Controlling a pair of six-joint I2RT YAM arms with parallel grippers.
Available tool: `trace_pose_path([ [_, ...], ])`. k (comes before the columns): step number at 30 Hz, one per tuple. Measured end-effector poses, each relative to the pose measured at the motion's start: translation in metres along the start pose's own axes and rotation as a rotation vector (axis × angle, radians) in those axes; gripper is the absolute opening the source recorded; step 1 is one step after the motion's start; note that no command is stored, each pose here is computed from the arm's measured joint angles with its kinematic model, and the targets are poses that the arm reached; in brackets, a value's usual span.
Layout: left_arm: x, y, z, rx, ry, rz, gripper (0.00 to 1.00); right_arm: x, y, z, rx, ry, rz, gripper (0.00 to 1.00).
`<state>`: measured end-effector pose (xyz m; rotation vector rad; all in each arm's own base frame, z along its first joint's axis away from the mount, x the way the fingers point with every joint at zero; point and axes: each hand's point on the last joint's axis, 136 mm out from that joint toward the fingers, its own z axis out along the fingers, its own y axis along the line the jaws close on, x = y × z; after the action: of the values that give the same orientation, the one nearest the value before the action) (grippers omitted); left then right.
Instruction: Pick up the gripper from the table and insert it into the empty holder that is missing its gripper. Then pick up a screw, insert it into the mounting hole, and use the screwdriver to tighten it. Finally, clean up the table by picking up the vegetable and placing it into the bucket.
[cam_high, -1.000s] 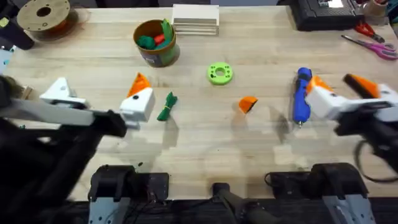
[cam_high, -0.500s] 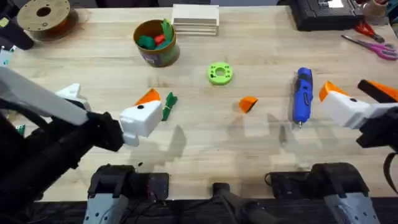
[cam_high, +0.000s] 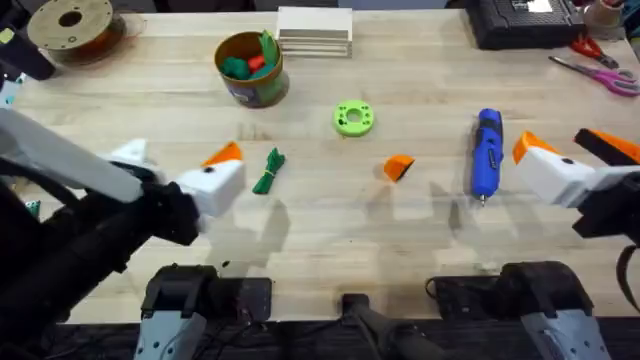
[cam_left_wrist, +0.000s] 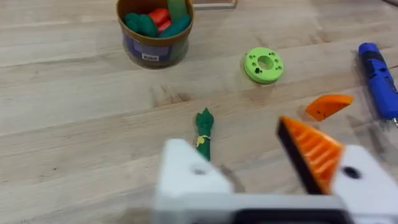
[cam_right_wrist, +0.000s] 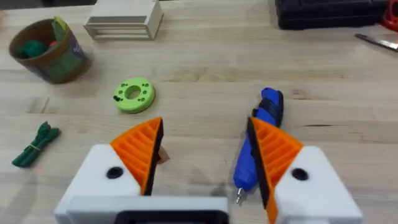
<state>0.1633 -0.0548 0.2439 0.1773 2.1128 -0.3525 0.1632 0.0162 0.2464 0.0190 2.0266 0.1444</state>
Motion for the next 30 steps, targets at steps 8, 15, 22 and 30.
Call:
trace_pose_path([
  [8, 0.002, 0.0, 0.0, 0.002, 0.008, -0.008, 0.986, 0.0, 0.0, 0.0, 0.0, 0.0, 0.0, 0.787],
  [15, 0.027, -0.001, -0.001, 0.001, 0.107, -0.041, 0.986, 0.0, 0.0, 0.0, 0.0, 0.0, 0.0, 0.786],
  [22, 0.0, -0.001, 0.0, 0.007, -0.001, -0.005, 0.986, 0.0, 0.0, 0.0, 0.0, 0.0, 0.0, 0.788],
  [30, -0.042, -0.022, 0.045, 0.21, -0.363, 0.169, 0.987, 0.0, 0.0, 0.0, 0.0, 0.0, 0.001, 0.789],
])
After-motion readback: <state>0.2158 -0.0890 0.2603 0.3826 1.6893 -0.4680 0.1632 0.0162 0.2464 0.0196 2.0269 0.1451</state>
